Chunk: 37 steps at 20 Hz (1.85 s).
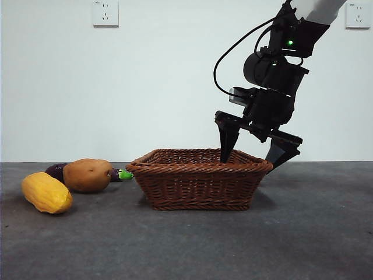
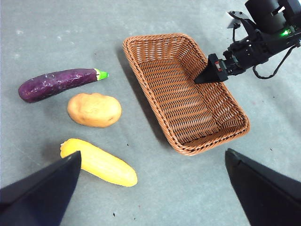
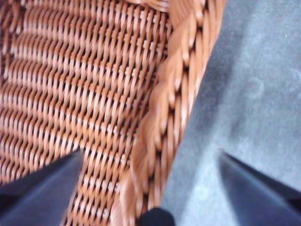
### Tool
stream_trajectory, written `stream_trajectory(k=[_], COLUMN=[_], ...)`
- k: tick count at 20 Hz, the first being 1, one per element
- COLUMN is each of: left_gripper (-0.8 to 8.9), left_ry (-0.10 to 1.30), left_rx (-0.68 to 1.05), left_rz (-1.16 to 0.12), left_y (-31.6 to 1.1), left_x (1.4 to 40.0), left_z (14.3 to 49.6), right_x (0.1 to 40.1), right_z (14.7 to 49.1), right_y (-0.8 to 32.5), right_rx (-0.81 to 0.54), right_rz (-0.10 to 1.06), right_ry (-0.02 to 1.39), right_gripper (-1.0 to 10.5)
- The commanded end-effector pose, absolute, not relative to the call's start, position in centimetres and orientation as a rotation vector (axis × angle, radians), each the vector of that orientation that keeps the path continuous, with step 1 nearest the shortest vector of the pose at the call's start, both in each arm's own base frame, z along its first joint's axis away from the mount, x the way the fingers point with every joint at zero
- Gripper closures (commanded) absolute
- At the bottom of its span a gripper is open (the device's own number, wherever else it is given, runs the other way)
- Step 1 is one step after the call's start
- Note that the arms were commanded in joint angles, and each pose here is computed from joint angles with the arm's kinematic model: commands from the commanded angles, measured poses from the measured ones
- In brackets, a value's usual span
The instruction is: Help me put the vegetables on the table into the basket
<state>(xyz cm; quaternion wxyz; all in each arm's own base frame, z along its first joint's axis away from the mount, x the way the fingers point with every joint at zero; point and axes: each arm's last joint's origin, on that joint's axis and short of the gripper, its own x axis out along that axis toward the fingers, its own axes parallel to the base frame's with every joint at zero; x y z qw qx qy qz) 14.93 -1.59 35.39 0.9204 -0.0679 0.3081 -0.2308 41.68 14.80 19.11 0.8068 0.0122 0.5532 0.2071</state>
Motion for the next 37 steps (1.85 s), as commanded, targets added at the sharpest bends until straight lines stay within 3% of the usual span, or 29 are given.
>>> stream_trajectory(k=[1,3,7,10,17,22,28,32,37], left_gripper=[1.53,1.53,1.53,1.53,1.53,1.53,1.53,1.54,1.54], left_ry=[0.636,0.641,0.658,0.680,0.780,0.853,0.973,1.050,1.140], left_rx=[-0.141,-0.137,-0.138,-0.144,-0.142,-0.202,-0.269,-0.320,-0.304], left_rz=[-0.471,-0.457,-0.446,-0.443,-0.355,-0.299,-0.195,-0.156,-0.020], left_y=[-1.6,-1.6,-1.6,-1.6,-1.4,-1.4,-1.7,-3.3,-4.4], left_x=[14.9,15.0,15.4,15.9,17.9,20.0,23.9,26.6,28.6], left_z=[35.3,35.2,35.0,34.7,33.3,32.0,28.9,26.2,23.0], right_x=[41.9,41.8,41.7,41.7,41.7,39.6,32.5,28.2,24.9], right_z=[18.4,18.4,18.3,18.3,19.1,26.8,37.7,41.7,43.7], right_y=[14.9,14.9,15.1,15.1,15.1,14.3,11.9,10.4,9.3], right_rx=[0.051,0.051,0.050,0.049,0.051,0.059,0.017,-0.008,-0.041], right_rz=[0.415,0.413,0.413,0.415,0.419,0.441,0.497,0.516,0.531], right_ry=[1.200,1.208,1.219,1.218,1.188,0.984,0.738,0.645,0.596], right_gripper=[6.9,7.6,7.7,9.5,9.6,9.6,9.6,9.6,9.6])
